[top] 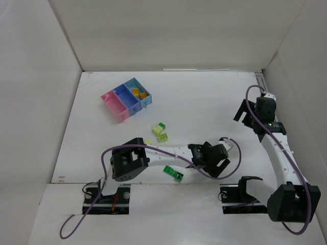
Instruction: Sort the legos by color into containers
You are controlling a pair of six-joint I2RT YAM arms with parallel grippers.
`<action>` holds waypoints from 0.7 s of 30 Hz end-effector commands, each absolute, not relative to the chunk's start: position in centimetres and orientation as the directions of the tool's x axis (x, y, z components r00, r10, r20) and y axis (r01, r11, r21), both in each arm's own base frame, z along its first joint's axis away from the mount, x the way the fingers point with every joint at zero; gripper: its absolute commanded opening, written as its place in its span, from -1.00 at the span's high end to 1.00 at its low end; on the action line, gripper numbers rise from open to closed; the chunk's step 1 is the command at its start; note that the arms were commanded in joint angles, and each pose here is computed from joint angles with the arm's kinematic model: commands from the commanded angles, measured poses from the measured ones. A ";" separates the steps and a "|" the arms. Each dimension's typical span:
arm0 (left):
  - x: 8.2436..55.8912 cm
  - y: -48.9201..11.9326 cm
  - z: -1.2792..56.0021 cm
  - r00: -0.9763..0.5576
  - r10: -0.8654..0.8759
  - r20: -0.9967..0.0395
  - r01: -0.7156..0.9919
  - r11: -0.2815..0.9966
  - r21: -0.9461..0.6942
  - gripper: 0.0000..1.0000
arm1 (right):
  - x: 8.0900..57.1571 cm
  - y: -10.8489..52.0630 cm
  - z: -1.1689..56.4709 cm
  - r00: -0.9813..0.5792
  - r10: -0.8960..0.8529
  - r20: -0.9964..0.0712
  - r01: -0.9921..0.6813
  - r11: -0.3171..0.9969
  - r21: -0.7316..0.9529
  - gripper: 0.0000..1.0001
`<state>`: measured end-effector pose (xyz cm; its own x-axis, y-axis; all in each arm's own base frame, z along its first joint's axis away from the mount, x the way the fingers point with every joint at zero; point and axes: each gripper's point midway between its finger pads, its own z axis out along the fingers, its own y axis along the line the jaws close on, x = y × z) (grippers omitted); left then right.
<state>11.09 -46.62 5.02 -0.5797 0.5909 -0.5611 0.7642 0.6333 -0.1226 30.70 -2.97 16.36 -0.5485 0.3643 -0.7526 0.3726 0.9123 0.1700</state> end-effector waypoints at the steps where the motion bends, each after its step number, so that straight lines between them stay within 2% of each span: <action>1: 11.2 -47.5 7.2 -0.591 0.517 -0.619 0.752 0.631 -0.190 -0.60 | 31.3 -2.8 17.4 -0.503 0.369 -0.781 0.357 0.912 0.201 -0.99; 6: 10.1 -48.3 6.0 -0.552 0.564 -0.614 0.792 0.584 -0.177 -0.57 | 31.5 -2.5 17.6 -0.500 0.370 -0.783 0.340 0.915 0.215 -0.99; 10: 10.5 -48.5 5.0 -0.554 0.581 -0.596 0.786 0.602 -0.143 -0.54 | 31.7 -2.4 17.8 -0.495 0.370 -0.786 0.331 0.917 0.223 -0.99; 12: 10.6 -48.7 5.4 -0.553 0.576 -0.602 0.786 0.601 -0.147 -0.42 | 31.7 -2.4 17.8 -0.495 0.370 -0.786 0.331 0.917 0.223 -0.99; 17: 10.3 -48.9 4.9 -0.549 0.589 -0.593 0.796 0.584 -0.156 -0.34 | 31.9 -2.2 17.9 -0.491 0.370 -0.789 0.322 0.918 0.230 -0.99; 20: 10.6 -49.1 4.4 -0.556 0.582 -0.594 0.785 0.602 -0.144 -0.21 | 31.7 -2.0 17.5 -0.500 0.371 -0.782 0.317 0.919 0.233 -0.99; 21: 10.6 -49.1 4.4 -0.563 0.576 -0.593 0.780 0.608 -0.149 -0.03 | 31.7 -2.0 17.5 -0.500 0.371 -0.782 0.317 0.919 0.233 -0.99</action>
